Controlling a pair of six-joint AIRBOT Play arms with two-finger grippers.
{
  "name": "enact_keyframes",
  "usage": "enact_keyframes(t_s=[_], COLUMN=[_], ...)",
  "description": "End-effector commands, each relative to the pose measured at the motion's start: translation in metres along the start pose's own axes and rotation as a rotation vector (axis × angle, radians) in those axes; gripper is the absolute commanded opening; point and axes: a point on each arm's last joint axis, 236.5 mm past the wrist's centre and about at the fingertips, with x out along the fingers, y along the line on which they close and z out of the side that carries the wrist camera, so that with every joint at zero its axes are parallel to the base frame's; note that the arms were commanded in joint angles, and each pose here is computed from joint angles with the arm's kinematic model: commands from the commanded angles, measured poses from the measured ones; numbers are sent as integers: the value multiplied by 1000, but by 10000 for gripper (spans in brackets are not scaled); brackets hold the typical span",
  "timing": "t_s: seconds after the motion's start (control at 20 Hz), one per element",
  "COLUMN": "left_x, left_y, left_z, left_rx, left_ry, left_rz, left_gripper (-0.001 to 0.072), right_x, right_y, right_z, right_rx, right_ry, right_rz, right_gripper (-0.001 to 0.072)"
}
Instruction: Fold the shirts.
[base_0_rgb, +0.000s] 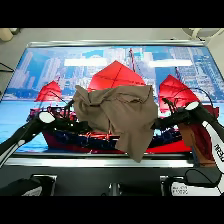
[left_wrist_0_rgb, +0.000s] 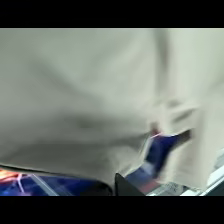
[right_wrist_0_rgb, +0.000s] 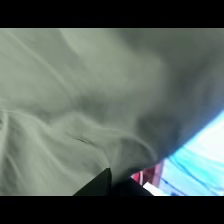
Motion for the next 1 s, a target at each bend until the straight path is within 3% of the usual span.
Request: enact_keyframes(t_s=[0.0, 0.1, 0.2, 0.3, 0.4, 0.5, 0.65, 0.95], left_x=[-73, -182, -329, -472, -567, -604, -603, -563], left_y=[-18, -48, -116, -200, -261, -291, -295, -256], left_z=[51, 103, 128, 93, 26, -25, -46, -8], left_rx=[190, 361, 501, 639, 707, 691, 697, 619], left_ry=[-173, -413, -778, -1163, -1471, -1629, -1634, -1424], left_rz=[74, 224, 316, 349, 340, 252, 244, 329], left_gripper=[20, 20, 21, 22, 22, 22, 22, 22], right_x=[-41, -136, -280, -428, -522, -548, -558, -538], right_y=[32, 67, 142, 241, 319, 356, 359, 336], right_z=[40, 103, 144, 118, 50, -8, -46, -37], right_rx=[-193, -390, -606, -768, -830, -871, -825, -789], right_ry=[-85, -315, -651, -1025, -1315, -1422, -1449, -1323], right_rz=[-22, -194, -431, -673, -830, -891, -959, -960], right_gripper=[21, 20, 20, 20, 19, 19, 19, 19])
